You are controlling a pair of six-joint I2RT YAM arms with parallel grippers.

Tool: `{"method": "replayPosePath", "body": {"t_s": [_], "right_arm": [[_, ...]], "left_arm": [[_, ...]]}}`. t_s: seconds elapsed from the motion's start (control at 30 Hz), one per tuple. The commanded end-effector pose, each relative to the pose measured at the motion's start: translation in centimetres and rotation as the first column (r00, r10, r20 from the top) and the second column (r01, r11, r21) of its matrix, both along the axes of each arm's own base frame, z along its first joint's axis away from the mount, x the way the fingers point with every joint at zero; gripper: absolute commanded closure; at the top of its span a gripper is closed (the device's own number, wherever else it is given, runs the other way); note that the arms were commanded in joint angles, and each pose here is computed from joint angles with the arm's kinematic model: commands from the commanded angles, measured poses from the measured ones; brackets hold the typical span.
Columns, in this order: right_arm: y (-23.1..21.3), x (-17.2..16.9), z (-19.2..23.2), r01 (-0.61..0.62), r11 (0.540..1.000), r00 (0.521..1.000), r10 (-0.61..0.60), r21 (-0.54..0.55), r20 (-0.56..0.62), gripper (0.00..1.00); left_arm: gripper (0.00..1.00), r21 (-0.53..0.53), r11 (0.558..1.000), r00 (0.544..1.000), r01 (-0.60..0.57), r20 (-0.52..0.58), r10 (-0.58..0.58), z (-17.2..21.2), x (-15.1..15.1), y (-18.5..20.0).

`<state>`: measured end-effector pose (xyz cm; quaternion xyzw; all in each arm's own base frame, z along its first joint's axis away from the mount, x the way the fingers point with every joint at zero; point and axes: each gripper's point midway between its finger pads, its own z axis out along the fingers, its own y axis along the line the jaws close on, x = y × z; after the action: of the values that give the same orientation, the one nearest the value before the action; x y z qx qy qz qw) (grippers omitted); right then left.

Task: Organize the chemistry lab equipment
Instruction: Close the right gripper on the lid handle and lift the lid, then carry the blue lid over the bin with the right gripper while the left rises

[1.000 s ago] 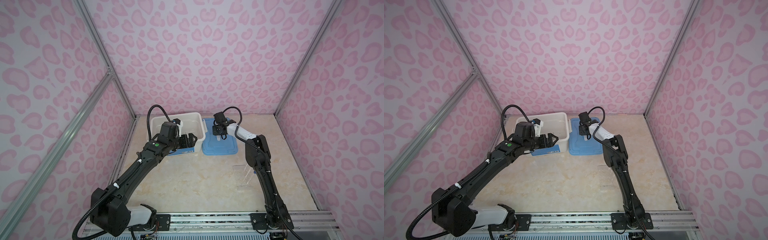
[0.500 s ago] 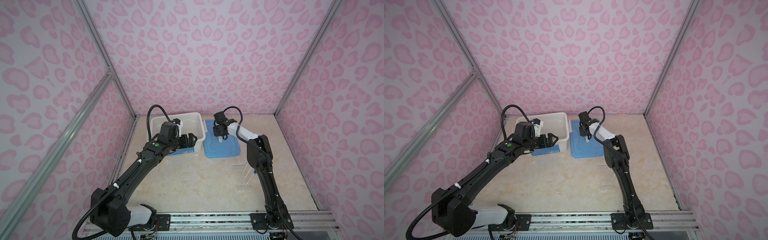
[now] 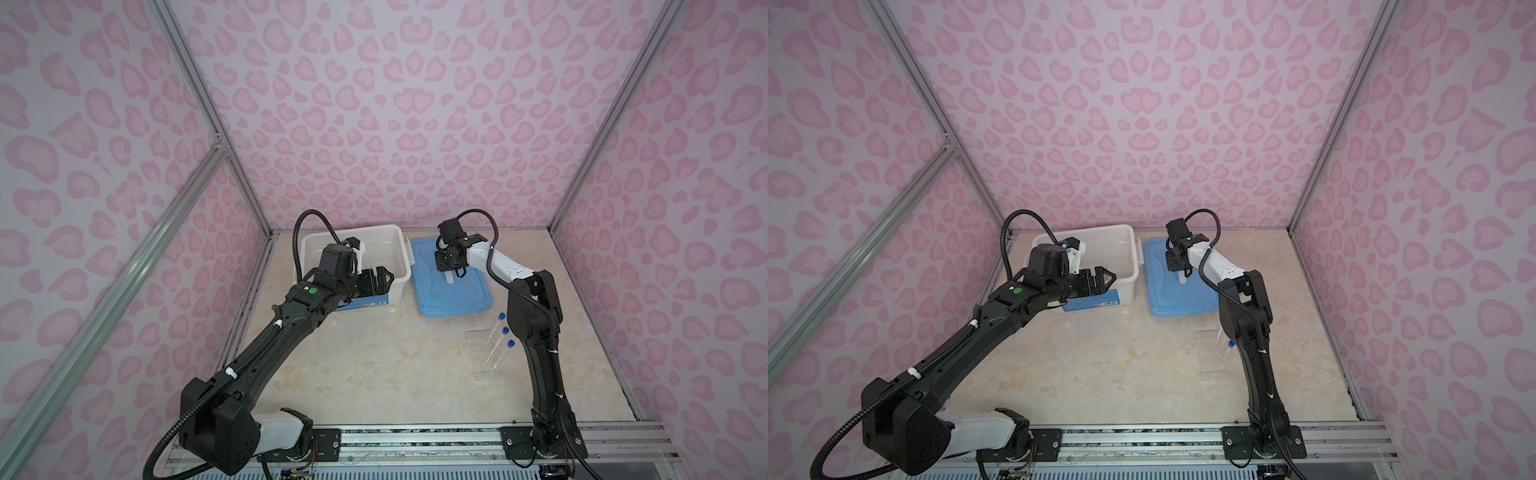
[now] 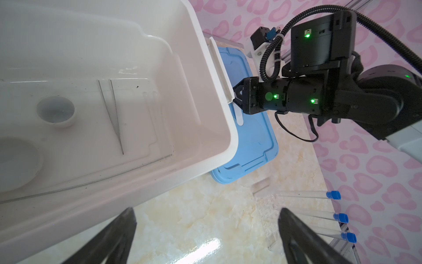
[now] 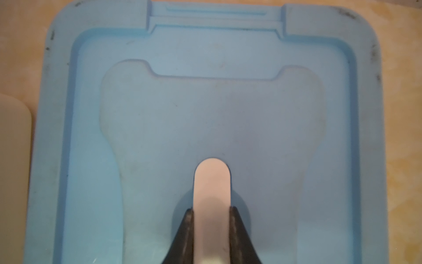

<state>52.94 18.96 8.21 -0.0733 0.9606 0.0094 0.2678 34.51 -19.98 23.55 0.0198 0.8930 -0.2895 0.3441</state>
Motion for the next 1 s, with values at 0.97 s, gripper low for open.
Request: {"method": "replayPosePath", "body": {"t_s": [0.97], "right_arm": [[3.2, -5.3, 22.1, -0.273, 0.962, 0.903, 0.248, 0.022, 0.351, 0.9]], "left_arm": [[0.02, 0.007, 0.978, 0.954, -0.208, 0.222, 0.202, 12.6, 2.5, 9.4]]}}
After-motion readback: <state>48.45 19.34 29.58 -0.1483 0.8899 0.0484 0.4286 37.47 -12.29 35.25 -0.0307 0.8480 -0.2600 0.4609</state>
